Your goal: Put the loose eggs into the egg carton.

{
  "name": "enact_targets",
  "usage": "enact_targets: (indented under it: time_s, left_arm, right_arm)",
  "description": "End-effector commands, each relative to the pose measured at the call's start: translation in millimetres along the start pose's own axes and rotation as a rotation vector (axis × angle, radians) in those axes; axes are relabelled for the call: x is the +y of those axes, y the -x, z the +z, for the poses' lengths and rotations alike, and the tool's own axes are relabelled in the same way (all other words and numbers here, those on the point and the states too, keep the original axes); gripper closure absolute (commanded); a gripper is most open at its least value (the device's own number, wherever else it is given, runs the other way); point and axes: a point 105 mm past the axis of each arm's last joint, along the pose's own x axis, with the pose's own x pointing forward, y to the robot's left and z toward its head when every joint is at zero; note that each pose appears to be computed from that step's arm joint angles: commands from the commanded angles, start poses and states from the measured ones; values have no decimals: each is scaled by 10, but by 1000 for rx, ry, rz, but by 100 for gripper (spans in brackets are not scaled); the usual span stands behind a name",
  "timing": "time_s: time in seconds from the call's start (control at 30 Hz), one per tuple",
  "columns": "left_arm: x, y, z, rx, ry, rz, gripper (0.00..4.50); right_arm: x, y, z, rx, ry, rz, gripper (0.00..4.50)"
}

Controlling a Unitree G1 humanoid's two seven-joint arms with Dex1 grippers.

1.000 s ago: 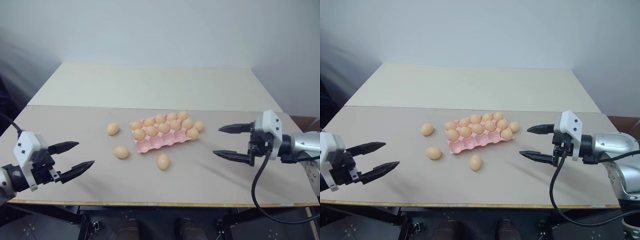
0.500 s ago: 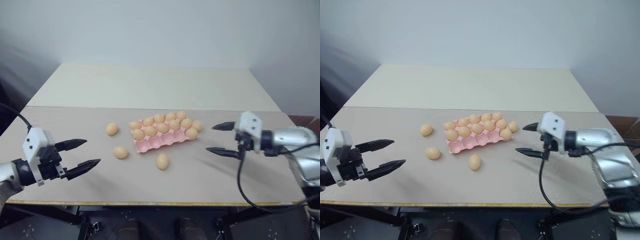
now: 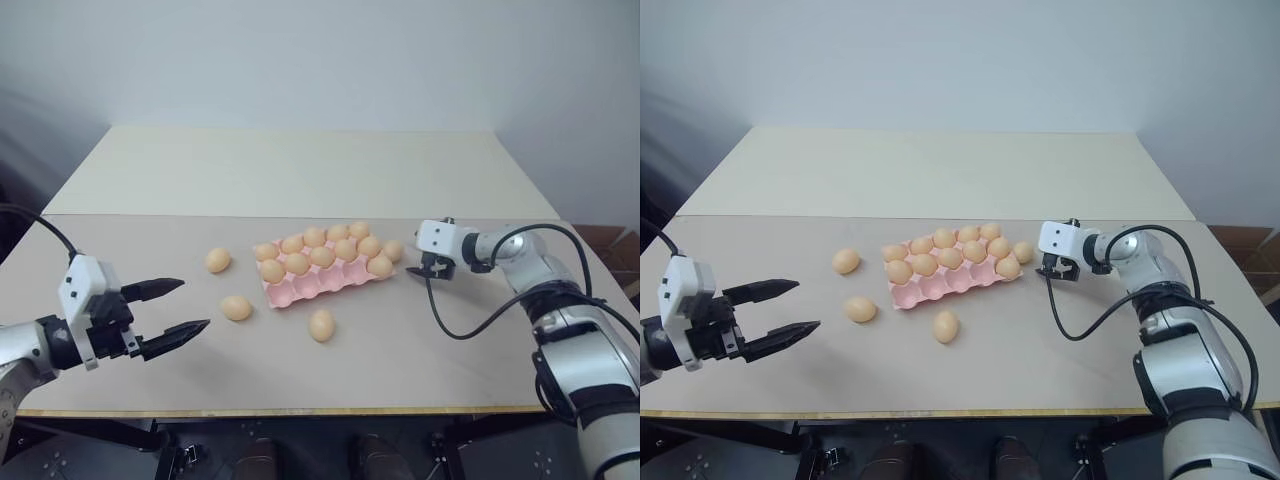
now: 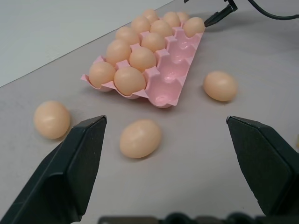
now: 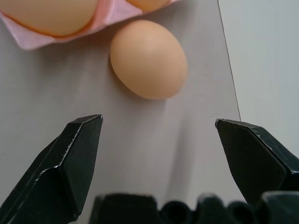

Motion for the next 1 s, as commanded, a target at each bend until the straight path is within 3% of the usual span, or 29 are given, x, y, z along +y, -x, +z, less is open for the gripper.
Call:
enact_targets:
  time_s: [0.03,0.6,0.7,1.0]
  left_arm:
    - [-1,44,108,-28,-51,13,1]
    - [-44,178,76,-17,-68,56,1]
    - [-52,214,68,-11,-70,71,0]
    - [-25,287,61,5,-76,102,0]
  right_arm:
    - [-147,9,129,-33,58,-45,0]
    - [-46,-187,386,-124,72,-5,0]
    - [-39,-212,387,-126,60,-19,60]
    - [-78,-206,401,-138,48,-53,378]
